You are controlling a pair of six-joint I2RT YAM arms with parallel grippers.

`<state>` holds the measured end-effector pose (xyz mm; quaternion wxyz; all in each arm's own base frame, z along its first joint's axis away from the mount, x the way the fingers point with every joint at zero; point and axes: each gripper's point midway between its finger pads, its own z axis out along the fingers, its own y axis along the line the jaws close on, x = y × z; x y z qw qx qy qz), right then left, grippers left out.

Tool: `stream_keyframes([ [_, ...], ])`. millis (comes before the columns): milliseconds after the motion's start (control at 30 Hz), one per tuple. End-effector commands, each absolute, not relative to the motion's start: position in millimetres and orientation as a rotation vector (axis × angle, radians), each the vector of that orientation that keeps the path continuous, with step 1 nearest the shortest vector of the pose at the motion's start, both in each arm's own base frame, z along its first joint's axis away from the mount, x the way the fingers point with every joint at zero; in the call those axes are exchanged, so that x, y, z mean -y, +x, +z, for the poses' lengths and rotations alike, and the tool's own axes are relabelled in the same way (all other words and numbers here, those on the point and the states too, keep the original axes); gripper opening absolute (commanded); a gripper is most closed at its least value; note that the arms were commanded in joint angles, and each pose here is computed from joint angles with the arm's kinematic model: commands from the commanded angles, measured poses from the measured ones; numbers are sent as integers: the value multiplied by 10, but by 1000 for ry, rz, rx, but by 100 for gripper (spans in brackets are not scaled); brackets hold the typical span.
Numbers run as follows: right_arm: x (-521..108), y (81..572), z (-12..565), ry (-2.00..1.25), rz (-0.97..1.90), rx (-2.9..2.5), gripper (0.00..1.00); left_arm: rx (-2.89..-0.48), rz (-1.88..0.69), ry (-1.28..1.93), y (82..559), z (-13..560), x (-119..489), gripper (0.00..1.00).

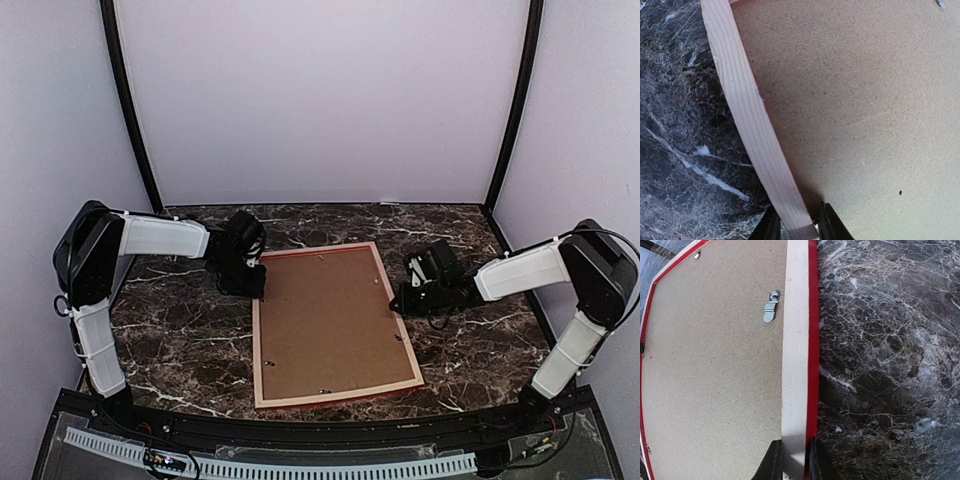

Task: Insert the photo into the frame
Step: Press the fastener onto the backboard.

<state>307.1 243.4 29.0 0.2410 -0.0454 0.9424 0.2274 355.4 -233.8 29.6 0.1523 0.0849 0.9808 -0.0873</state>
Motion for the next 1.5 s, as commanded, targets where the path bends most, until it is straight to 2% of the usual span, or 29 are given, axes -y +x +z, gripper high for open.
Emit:
stream_keyframes([
  [0, -2392, 2756, 28, -116, 628, -2703, 3, -2799, -431, 271, 3496, 238, 2587, 24],
  [133, -2394, 2740, 41, -104, 633, -2698, 2, -2788, -516, 239, 3495, 280, 2640, 21],
  [233, -2388, 2724, 20, -103, 629, -2705, 2, -2786, -580, 228, 3476, 323, 2690, 24],
  [367, -2385, 2730, 11, -101, 625, -2706, 2, -2765, -621, 210, 3485, 426, 2706, 34],
  [600, -2378, 2764, 4, -86, 608, -2703, 2, -2722, -671, 206, 3489, 638, 2712, 58],
  [700, -2371, 2798, 15, -76, 595, -2698, 2, -2715, -710, 228, 3409, 695, 2720, 64],
  [867, -2391, 2865, 44, -71, 588, -2688, 2, -2699, -705, 241, 3207, 772, 2627, 68],
  [1300, -2400, 2936, 35, -82, 566, -2699, 2, -2783, -444, 414, 2277, 513, 2489, 73],
  [1467, -2379, 2933, 34, -82, 555, -2703, 2, -2814, -353, 481, 2052, 407, 2474, 73],
])
